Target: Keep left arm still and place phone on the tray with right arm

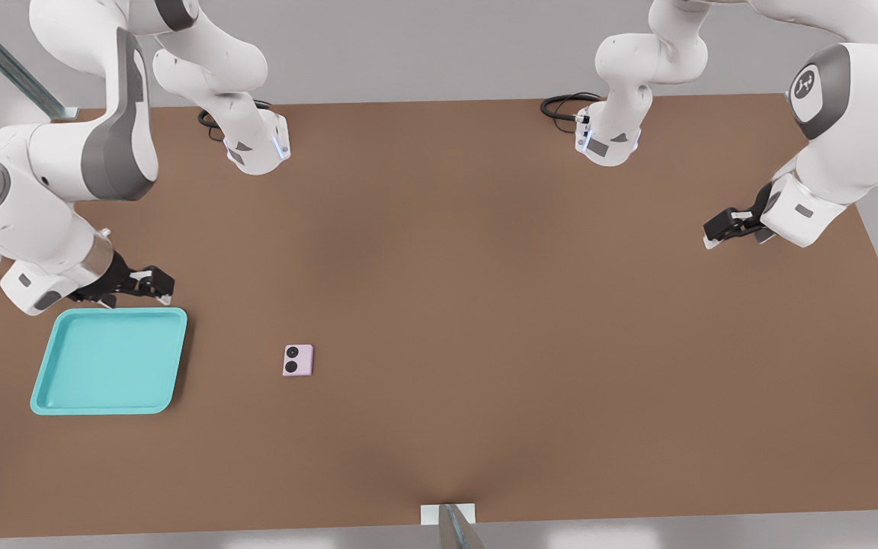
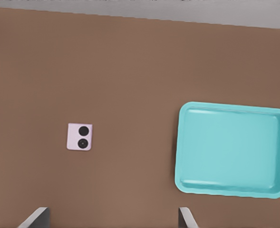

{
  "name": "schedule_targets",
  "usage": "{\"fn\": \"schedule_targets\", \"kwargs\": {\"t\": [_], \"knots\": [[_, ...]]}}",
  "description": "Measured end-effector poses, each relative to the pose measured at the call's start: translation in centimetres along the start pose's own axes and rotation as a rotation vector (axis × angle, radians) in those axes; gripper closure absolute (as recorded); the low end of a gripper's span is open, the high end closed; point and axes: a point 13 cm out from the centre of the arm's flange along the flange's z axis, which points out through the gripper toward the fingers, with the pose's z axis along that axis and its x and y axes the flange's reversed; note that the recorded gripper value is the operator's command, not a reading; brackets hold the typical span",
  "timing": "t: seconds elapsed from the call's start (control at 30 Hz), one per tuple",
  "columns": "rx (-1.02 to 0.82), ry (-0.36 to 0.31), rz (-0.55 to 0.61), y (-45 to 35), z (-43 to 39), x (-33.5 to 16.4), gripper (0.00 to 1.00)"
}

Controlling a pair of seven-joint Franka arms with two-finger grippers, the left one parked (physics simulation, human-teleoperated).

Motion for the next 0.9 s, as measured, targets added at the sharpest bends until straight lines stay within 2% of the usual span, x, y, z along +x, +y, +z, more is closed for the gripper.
{"fn": "schedule_targets", "kwargs": {"t": [0.17,0.33,0.47,0.7,0.9], "knots": [[-0.005,0.011,-0.007,0.9,2.2,-1.0,0.0],[-0.002,0.078,-0.061,6.6,13.5,-4.3,0.0],[0.0,0.123,-0.062,10.9,22.5,-4.6,0.0],[-0.03,0.099,-0.014,16.5,26.6,-3.8,0.0],[-0.03,0.122,0.049,17.4,31.8,-1.3,0.0]]}}
